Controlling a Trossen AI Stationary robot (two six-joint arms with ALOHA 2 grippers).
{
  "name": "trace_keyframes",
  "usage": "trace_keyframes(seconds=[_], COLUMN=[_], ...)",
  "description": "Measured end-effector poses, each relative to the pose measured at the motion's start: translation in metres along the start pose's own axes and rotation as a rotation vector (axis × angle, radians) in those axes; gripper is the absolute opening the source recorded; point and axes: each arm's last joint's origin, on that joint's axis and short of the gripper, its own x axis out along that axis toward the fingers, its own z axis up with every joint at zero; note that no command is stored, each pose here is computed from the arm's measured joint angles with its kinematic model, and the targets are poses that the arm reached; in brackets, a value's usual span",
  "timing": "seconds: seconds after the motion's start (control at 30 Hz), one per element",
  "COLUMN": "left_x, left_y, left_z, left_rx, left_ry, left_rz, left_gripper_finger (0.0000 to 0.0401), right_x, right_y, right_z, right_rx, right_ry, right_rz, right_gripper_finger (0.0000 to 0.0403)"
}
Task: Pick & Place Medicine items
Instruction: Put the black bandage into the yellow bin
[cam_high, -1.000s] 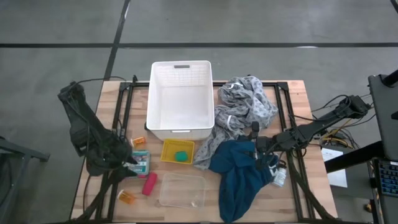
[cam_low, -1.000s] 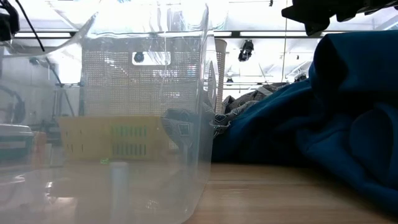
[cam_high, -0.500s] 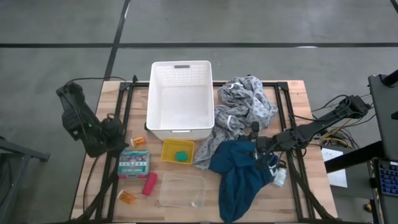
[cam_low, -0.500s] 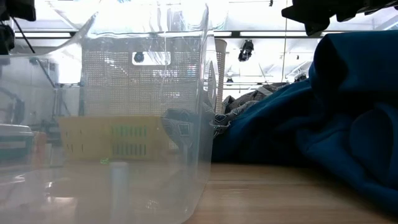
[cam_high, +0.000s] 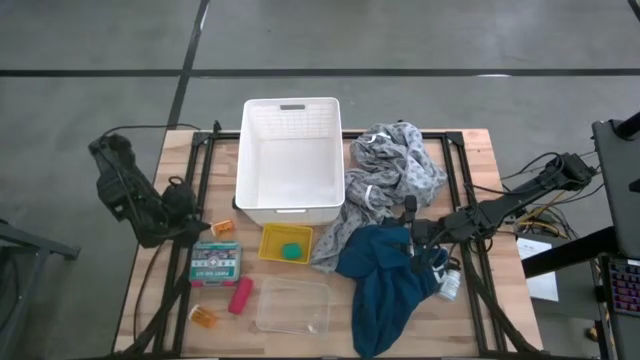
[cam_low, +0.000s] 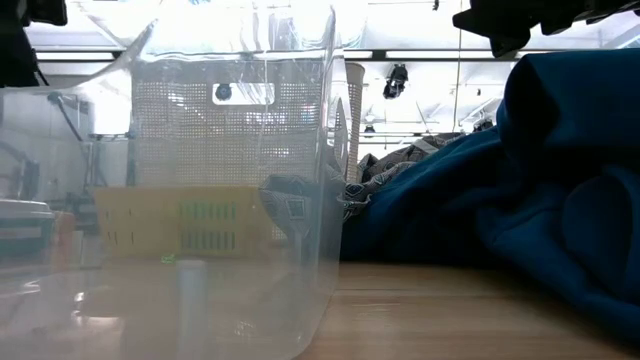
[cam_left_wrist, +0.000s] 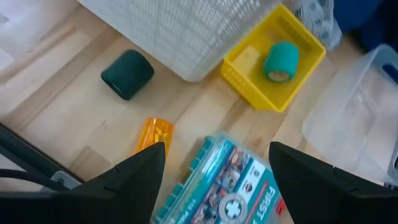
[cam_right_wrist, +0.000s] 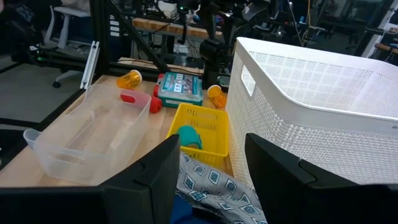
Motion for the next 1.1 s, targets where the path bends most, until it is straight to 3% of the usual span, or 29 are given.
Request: trace_keyframes(seconds=[0.37, 0.53, 0.93, 1.1], left_x=[0.002, 0.001, 0.003, 0.002], left_y=[-0.001, 0.001, 0.003, 0.006], left_z=[0.004, 0.006, 0.01, 0.013], left_rx=[-0.016, 0.039, -0.024, 0.066], left_ry=[-0.066, -0.108, -0.159, -0.231], left_rz=[0.03, 0.042, 0.087, 0.123], left_gripper_finger=[0.0292, 0.0292, 0.0292, 0.0292], right_x=[0.0, 0.0, 0.0, 0.0], right_y=[0.0, 0.0, 0.0, 0.0], right_z=[0.0, 0.0, 0.0, 0.0], right_rx=[0.0, 0.0, 0.0, 0.0], right_ry=[0.0, 0.0, 0.0, 0.0], right_rz=[0.0, 0.0, 0.0, 0.0], right_gripper_finger=[0.0176, 0.0179, 0.0176, 0.0178])
